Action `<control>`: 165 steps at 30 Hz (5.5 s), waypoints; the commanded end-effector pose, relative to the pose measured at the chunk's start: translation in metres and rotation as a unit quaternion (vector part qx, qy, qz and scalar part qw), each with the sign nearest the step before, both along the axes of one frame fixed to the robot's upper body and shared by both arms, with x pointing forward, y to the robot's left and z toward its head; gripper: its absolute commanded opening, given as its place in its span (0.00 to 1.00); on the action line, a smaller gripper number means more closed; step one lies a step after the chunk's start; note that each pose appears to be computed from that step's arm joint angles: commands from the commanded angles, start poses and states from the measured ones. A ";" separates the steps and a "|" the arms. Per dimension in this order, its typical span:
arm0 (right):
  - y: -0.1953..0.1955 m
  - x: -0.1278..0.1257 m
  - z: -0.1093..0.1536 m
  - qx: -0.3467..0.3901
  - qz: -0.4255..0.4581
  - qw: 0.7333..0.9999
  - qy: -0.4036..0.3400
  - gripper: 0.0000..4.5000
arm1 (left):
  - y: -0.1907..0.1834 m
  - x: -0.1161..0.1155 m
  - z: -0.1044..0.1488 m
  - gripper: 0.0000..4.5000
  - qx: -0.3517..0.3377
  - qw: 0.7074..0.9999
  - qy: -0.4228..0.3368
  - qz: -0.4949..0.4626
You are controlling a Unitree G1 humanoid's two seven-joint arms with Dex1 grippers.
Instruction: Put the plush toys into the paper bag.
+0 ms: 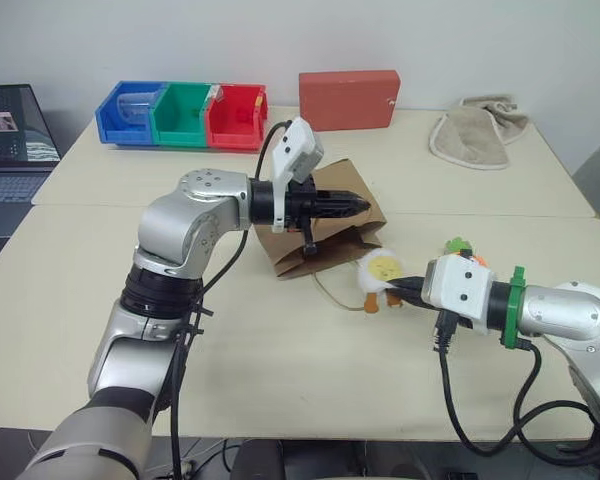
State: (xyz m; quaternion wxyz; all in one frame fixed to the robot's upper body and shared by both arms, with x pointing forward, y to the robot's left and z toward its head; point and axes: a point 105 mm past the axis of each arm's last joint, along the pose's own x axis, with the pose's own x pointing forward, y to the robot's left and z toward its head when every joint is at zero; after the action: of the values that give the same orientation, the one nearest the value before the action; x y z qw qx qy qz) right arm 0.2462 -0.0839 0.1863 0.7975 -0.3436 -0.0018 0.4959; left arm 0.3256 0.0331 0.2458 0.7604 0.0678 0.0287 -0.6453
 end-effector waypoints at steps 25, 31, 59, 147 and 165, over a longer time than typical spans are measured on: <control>0.005 0.098 -0.013 0.024 -0.205 0.973 -0.105 0.24 | 0.007 -0.013 0.022 0.00 -0.023 0.999 0.029 -0.031; 0.005 0.100 -0.011 0.022 -0.215 0.966 -0.141 0.72 | 0.006 -0.014 0.022 0.00 -0.027 0.998 0.038 -0.034; -0.125 -0.010 -0.035 -0.157 -0.229 0.960 0.048 0.99 | 0.000 -0.005 0.016 0.00 -0.025 0.999 0.026 -0.008; 0.035 0.078 0.000 0.018 -0.111 0.988 -0.104 0.98 | 0.004 0.000 0.040 0.00 -0.073 0.995 0.063 -0.008; -0.008 0.003 0.007 0.079 -0.065 0.994 0.039 0.98 | 0.005 0.004 0.036 0.00 -0.068 0.996 0.057 0.008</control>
State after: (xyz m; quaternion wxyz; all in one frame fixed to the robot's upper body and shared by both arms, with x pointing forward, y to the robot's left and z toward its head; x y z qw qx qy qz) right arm 0.2635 -0.0889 0.1830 0.8511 -0.2789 0.0252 0.4440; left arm 0.3336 0.0396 0.2663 0.7680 -0.0326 0.0642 -0.6364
